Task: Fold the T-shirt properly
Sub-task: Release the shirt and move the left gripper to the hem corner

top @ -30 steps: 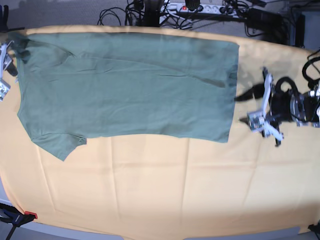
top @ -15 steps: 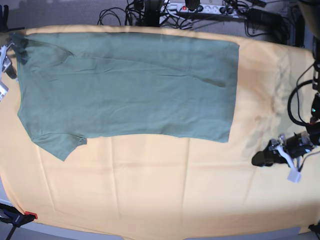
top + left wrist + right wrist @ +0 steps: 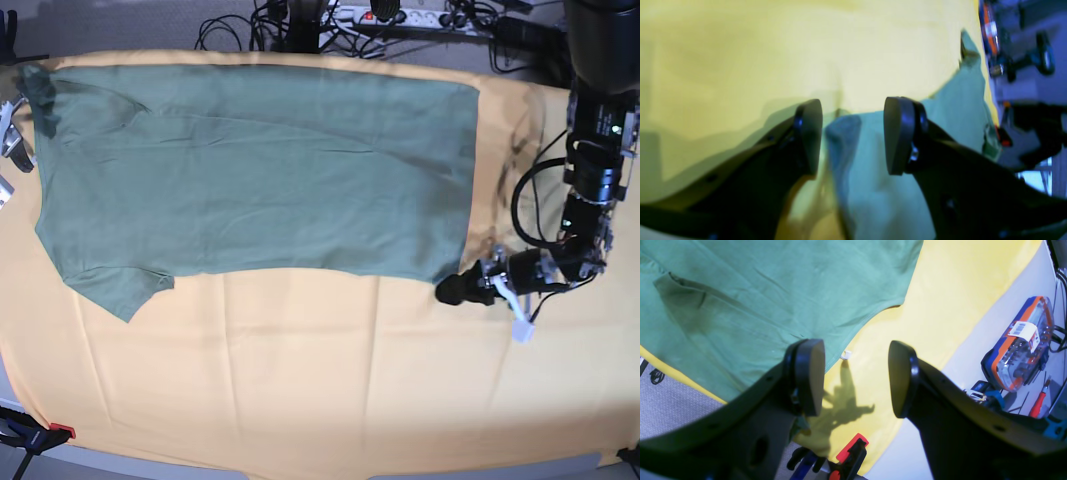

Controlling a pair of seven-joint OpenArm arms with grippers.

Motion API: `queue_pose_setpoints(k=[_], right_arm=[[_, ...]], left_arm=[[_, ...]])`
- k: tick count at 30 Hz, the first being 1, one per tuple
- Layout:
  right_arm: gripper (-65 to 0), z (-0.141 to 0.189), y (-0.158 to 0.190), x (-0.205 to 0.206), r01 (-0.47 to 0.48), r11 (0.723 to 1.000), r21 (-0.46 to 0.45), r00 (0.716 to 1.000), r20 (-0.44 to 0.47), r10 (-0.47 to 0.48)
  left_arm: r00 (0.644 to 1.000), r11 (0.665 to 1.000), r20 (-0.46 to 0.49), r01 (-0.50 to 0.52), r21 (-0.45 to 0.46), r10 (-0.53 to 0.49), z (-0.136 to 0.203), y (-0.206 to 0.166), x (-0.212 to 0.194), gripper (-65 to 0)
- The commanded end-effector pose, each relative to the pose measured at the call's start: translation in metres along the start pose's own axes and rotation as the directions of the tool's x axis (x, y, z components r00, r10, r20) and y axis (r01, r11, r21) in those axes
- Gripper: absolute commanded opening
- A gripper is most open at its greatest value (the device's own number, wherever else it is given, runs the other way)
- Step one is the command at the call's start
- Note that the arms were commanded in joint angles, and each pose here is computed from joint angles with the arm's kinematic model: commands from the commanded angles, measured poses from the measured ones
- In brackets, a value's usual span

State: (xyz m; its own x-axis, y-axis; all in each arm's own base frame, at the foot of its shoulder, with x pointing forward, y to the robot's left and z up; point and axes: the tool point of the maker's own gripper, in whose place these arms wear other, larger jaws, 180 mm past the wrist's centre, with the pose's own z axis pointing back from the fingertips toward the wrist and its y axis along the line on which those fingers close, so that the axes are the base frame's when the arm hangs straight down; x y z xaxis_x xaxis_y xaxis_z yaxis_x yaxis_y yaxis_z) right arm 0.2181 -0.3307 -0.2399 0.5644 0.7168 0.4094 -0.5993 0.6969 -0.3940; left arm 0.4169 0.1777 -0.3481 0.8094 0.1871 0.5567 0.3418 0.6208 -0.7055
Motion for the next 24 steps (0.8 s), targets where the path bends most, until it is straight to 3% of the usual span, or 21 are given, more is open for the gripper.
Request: queue_pose_setpoints(k=[1,8,11,21,24], right_arm=[[-32.2,0.004,-0.009,0.009,-0.022,0.999,-0.024,1.000,0.021,0.023],[-32.2,0.004,-0.009,0.013,-0.022,0.999,-0.024,0.999,0.040,0.023],[-32.2,0.004,-0.009,0.012,-0.022,0.999,-0.024,0.999,0.041,0.023],[-32.2,0.003,-0.004,0.014,0.002,1.000,-0.020,0.998,0.071,-0.001],[-32.2,0.003,-0.005,0.014,0.002,1.000,-0.020,0.997,0.072,-0.001]], left_arm=[[1.000,1.000,-0.013,0.010,-0.003,-0.010,0.001,-0.002,0.001,-33.4],[0.988,0.997,-0.147,-0.045,-0.055,0.037,-0.021,-0.012,-0.048,-33.4],[0.967,0.994,-0.252,-0.060,-0.086,0.036,-0.021,-0.020,-0.066,-33.4],[0.939,0.994,-0.343,-0.004,-0.105,-0.032,-0.016,-0.030,-0.057,-33.9],[0.941,0.994,-0.335,0.009,-0.108,-0.045,-0.016,-0.033,-0.049,-43.9]])
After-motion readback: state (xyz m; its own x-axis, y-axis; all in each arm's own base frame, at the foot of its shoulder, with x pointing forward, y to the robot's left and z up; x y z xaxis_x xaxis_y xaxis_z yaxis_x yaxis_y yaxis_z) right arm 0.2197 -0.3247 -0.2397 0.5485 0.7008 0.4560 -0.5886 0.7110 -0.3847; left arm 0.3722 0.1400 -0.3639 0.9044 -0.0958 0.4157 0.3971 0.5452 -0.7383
